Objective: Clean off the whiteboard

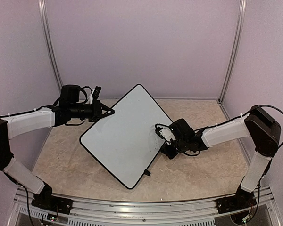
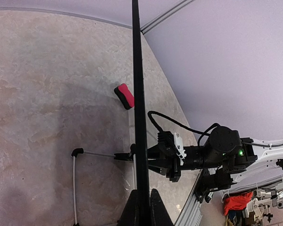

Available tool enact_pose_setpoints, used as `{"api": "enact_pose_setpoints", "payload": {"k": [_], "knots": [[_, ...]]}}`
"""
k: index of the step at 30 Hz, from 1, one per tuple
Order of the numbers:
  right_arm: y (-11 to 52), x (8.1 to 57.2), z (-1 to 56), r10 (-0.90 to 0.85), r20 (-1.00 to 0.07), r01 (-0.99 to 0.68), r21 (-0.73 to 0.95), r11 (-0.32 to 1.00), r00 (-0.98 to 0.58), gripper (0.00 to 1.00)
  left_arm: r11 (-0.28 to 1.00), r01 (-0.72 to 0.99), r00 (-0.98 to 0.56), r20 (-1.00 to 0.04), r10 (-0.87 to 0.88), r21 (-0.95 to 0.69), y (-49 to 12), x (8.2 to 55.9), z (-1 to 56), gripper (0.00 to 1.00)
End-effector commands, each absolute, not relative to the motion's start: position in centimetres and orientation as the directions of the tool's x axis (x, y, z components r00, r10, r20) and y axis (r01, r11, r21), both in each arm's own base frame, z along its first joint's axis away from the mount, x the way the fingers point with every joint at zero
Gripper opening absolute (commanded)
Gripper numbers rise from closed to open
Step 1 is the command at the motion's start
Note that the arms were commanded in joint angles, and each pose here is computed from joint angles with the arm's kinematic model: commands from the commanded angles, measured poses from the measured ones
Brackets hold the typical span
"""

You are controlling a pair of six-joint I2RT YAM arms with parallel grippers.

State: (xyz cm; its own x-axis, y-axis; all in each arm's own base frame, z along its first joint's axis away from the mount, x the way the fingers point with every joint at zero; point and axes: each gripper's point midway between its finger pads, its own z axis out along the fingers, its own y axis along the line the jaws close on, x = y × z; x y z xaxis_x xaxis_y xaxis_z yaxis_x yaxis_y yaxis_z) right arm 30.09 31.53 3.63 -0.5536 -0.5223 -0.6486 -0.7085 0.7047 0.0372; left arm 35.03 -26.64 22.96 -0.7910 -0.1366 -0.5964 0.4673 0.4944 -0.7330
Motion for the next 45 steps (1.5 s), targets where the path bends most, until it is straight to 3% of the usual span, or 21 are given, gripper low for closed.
{"api": "enact_pose_setpoints", "payload": {"k": [1, 19, 22, 26, 31, 35, 45], "knots": [[32.7, 29.8, 4.2, -0.522, -0.668, -0.724, 0.037, 0.689, -0.531, 0.18, 0.469, 0.543, -0.741, -0.66, -0.125, -0.697, -26.9, 35.1, 24.0, 0.05], [32.8, 29.4, 3.7, -0.489, -0.659, -0.694, 0.069, 0.717, -0.571, 0.08, 0.468, 0.543, -0.739, -0.661, -0.128, -0.697, -26.8, 35.2, 24.0, 0.21], [32.8, 29.4, 3.5, -0.475, -0.655, -0.681, 0.083, 0.728, -0.588, 0.05, 0.471, 0.542, -0.736, -0.664, -0.133, -0.696, -26.6, 35.2, 24.1, 0.31], [32.3, 29.7, 3.2, -0.462, -0.65, -0.655, 0.073, 0.752, -0.603, 0.03, 0.479, 0.547, -0.72, -0.678, -0.149, -0.686, -26.1, 35.4, 24.6, 0.58], [32.0, 30.1, 3.1, -0.441, -0.651, -0.627, 0.07, 0.776, -0.618, 0.0, 0.515, 0.544, -0.683, -0.706, -0.187, -0.662, -24.7, 35.8, 25.7, 0.76], [32.1, 30.3, 3.0, -0.42, -0.65, -0.608, 0.082, 0.79, -0.633, 0.0, 0.565, 0.511, -0.641, -0.725, -0.251, -0.648, -22.4, 36.7, 26.6, 0.98], [32.3, 31.9, 2.6, -0.39, -0.641, -0.55, 0.061, 0.833, -0.662, 0.0, 0.645, 0.433, -0.574, -0.744, -0.342, -0.63, -18.4, 38.1, 27.4, 0.99]]}}
